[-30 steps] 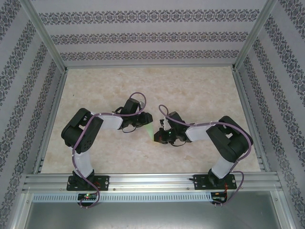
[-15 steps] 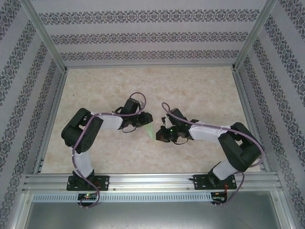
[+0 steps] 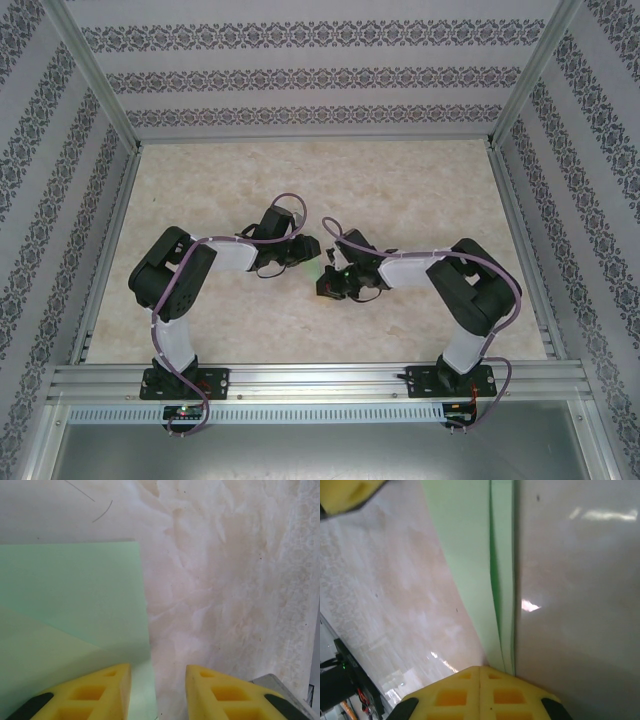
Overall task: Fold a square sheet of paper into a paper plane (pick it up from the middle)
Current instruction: Fold the wing for the fifth time at the center of the table.
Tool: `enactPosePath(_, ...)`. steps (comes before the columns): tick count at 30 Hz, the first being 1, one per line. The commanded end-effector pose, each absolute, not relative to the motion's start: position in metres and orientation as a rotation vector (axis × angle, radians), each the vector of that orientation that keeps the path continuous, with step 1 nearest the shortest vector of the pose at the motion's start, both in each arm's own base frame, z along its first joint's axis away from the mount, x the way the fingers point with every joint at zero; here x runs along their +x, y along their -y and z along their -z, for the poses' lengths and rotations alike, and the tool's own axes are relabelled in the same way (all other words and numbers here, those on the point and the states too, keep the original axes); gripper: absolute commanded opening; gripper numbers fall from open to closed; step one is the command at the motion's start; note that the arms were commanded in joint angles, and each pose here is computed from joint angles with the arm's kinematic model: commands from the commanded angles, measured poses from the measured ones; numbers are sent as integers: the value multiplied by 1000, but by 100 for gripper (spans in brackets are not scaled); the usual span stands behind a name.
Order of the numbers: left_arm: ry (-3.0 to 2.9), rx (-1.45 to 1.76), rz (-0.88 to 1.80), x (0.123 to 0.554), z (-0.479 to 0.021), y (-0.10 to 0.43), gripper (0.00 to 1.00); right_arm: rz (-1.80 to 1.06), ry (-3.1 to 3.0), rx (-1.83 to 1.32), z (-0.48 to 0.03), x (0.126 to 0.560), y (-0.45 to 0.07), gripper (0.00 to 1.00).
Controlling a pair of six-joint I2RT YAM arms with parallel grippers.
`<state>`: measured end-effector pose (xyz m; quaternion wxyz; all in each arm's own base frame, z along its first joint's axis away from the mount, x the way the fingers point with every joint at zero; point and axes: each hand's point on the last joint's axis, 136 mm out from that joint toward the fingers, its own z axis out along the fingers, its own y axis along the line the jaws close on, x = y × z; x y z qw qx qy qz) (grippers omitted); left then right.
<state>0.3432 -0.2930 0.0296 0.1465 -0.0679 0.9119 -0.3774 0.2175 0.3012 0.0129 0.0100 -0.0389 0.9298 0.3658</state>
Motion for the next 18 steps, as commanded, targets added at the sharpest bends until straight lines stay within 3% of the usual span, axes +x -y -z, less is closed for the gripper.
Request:
enactPosePath(1, -2724, -248, 962, 333, 4, 276, 36, -1103, -3018, -147, 2, 182, -280, 0)
enactPosePath(6, -2723, -242, 965, 333, 3, 277, 36, -1126, -2978, -123, -11, 186, -275, 0)
enactPosePath(13, -2718, -230, 981, 333, -1, 279, 36, -1238, -2771, -129, -58, 228, -303, 0)
enactPosePath(18, -2716, -225, 992, 333, -3, 281, 36, -1234, -2758, -69, -47, 252, -316, 0)
